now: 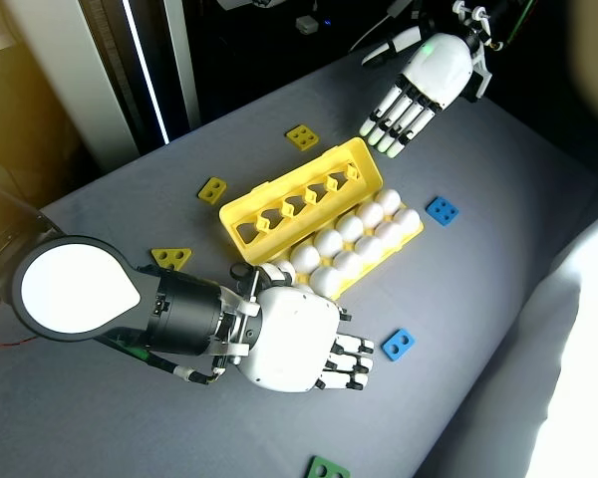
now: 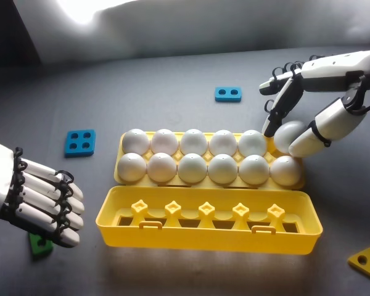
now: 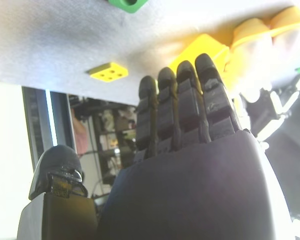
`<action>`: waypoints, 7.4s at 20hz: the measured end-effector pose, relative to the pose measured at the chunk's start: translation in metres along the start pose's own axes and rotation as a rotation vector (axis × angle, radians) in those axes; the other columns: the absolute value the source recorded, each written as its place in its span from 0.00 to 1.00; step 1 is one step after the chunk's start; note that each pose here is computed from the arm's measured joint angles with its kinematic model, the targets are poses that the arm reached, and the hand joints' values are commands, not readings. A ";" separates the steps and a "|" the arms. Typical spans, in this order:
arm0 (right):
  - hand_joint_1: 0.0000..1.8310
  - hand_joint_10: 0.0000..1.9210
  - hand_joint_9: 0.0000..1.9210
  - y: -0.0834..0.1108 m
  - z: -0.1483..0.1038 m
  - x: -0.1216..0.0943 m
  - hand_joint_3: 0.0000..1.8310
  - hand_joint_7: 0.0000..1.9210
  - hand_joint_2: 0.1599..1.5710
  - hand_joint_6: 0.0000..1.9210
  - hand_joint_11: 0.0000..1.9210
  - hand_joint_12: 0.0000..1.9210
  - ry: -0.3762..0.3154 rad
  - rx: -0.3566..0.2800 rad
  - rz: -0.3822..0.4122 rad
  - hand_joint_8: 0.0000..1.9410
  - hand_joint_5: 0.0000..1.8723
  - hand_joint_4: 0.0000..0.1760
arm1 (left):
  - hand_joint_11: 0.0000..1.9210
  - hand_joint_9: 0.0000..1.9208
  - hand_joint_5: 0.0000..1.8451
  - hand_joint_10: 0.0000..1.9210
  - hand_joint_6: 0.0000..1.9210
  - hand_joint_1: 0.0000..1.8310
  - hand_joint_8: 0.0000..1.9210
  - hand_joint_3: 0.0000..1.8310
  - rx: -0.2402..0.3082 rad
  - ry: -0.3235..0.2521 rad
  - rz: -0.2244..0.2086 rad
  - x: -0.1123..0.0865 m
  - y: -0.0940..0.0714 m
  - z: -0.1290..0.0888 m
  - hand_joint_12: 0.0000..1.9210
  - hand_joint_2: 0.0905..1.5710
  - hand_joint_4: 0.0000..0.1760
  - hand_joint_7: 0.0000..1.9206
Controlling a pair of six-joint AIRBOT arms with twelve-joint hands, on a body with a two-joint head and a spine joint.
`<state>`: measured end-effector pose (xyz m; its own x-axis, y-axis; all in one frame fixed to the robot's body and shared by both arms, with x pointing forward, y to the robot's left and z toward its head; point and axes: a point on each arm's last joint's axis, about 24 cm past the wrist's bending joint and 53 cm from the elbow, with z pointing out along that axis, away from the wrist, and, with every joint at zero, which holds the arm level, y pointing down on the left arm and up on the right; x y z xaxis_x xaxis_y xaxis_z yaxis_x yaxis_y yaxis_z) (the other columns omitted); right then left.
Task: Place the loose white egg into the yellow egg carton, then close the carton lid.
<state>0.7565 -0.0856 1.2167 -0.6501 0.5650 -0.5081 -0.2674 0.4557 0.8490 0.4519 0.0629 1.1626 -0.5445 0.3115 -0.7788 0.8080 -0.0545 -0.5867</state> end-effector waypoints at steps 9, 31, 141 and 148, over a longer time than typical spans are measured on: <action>0.56 0.00 0.00 0.000 0.000 0.001 0.00 0.12 0.65 0.46 0.00 0.00 0.002 -0.001 0.000 0.00 0.55 1.00 | 0.00 0.09 0.16 0.00 0.00 0.00 0.00 0.00 0.000 0.001 0.003 0.000 0.000 0.000 0.16 0.70 0.00 0.13; 0.39 0.00 0.00 0.022 -0.001 -0.013 0.00 0.03 0.50 0.00 0.00 0.00 -0.030 -0.051 -0.089 0.00 0.29 1.00 | 0.00 0.09 0.15 0.00 0.00 0.00 0.00 0.00 0.009 0.001 -0.001 0.000 -0.003 0.002 0.16 0.70 0.00 0.14; 0.15 0.00 0.01 0.173 -0.179 0.132 0.00 0.05 0.66 0.00 0.00 0.00 0.141 -0.846 -0.968 0.00 0.06 0.00 | 0.00 0.21 0.25 0.01 0.01 0.00 0.00 0.00 -0.008 -0.138 0.212 -0.067 -0.031 -0.009 0.42 0.77 0.00 0.26; 0.15 0.02 0.23 0.171 -0.179 0.133 0.00 0.26 0.79 0.01 0.00 0.49 0.147 -0.845 -0.961 0.01 0.22 0.00 | 0.05 0.32 0.41 0.25 0.01 0.05 0.02 0.00 -0.066 -0.173 0.175 -0.076 -0.019 -0.011 0.66 0.85 0.00 0.45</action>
<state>0.4965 -0.0555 1.3204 -0.0039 0.1489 -0.9889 -0.9995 0.0299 0.0084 0.4807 0.0503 1.2350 -0.4204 0.1355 -0.8972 0.9034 -0.0292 -0.4277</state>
